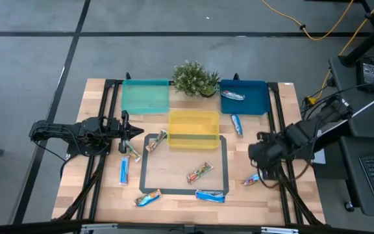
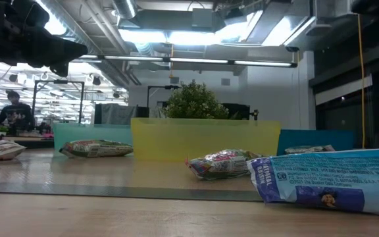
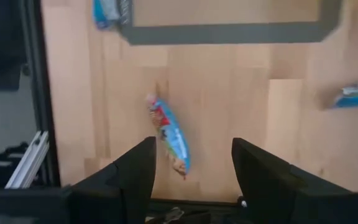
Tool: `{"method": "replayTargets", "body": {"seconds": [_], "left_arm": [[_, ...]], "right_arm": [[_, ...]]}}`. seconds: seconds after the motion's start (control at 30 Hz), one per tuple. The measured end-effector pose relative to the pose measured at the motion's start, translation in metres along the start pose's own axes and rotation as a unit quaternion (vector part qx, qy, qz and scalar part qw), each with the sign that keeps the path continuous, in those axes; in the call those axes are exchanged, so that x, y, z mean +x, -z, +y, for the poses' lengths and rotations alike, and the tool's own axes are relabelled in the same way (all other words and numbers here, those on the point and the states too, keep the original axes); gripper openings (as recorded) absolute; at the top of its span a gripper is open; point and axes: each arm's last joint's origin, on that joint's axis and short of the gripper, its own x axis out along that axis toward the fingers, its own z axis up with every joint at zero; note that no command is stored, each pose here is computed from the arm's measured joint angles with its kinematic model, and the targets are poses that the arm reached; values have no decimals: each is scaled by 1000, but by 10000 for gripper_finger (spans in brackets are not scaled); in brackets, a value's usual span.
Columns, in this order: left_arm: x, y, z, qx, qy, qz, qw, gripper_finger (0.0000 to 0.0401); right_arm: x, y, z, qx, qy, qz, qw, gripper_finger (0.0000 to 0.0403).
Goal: Pick and place Granola Bars by type
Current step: Put the red granola bar into the blue bin
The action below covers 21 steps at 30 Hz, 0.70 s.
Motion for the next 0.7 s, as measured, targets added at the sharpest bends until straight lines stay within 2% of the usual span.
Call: {"method": "replayTargets", "body": {"seconds": [0.2, 0.33, 0.5, 0.7], "left_arm": [[0, 0, 0, 0, 0, 0, 1000, 8], [0, 0, 0, 0, 0, 0, 1000, 11], [0, 0, 0, 0, 0, 0, 1000, 11], [0, 0, 0, 0, 0, 0, 1000, 9]], "right_arm": [[10, -3, 23, -53, -15, -17, 998, 213], [27, -10, 37, -86, 35, -37, 995, 213], [58, -15, 53, -117, 57, 23, 991, 213], [86, -22, 61, -92, 83, 58, 991, 225]]}}
